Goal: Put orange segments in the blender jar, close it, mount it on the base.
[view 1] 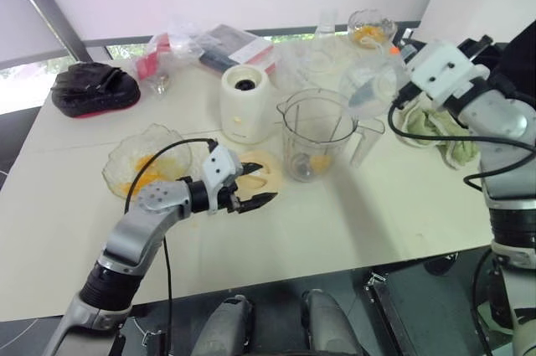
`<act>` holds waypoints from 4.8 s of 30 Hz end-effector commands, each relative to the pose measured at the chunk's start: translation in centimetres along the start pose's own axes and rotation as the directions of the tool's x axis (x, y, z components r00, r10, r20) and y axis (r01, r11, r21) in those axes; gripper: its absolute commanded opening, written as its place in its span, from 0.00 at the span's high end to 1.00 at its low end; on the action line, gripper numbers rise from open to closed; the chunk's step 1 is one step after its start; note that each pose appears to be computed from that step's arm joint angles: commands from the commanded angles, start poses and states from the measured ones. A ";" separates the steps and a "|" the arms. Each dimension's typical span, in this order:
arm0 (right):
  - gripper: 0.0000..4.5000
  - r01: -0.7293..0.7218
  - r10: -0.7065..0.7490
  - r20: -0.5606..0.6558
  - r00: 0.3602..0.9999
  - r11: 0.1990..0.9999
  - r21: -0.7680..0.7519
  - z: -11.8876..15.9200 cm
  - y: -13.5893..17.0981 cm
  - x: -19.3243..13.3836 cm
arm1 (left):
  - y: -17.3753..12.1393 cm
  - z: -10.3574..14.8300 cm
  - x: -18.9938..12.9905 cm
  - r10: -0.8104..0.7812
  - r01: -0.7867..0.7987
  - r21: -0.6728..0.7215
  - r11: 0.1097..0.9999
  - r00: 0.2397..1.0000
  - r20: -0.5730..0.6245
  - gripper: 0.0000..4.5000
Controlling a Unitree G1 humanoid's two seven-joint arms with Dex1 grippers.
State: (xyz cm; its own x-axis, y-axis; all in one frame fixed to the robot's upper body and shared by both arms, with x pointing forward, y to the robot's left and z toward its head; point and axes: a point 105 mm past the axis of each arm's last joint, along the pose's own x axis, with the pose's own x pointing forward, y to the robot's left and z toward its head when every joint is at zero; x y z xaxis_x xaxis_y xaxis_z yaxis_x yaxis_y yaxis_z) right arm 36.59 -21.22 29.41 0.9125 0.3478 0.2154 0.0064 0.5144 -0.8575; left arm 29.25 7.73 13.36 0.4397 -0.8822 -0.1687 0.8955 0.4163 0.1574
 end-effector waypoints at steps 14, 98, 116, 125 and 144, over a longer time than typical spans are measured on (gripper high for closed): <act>0.98 0.409 -0.305 -0.276 0.912 0.740 0.535 -6.5 -3.3 -3.0 | -0.1 0.8 0.0 -0.018 0.017 0.030 0.999 1.000 0.023 0.20; 0.21 0.314 0.216 -0.491 0.844 0.543 0.779 -8.8 9.5 -13.6 | 2.3 -0.4 -1.1 -0.043 0.044 0.031 0.999 0.999 -0.029 0.20; 0.21 -0.507 0.611 0.140 0.779 0.482 0.715 4.7 12.2 -9.6 | 8.0 -2.0 -3.7 -0.130 0.150 0.066 0.987 0.963 -0.238 0.20; 0.21 -0.549 0.635 0.159 0.756 0.484 0.681 6.1 13.5 -11.0 | 10.1 -2.2 -1.1 -0.227 0.289 0.139 0.947 0.910 -0.346 0.20; 0.21 -0.434 0.560 0.055 0.827 0.573 0.696 6.1 13.4 -12.5 | 9.9 -2.4 4.1 -0.200 0.389 0.308 0.868 0.843 -0.499 0.20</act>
State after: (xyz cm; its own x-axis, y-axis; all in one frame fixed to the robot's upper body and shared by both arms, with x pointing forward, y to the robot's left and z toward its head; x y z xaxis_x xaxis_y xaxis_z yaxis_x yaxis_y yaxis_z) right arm 23.13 -14.06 17.01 0.7192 0.6186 -0.3165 -0.6902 0.6884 -0.2230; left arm 39.40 9.17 10.40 0.1921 -0.7145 -0.6727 0.9467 -0.0456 0.3188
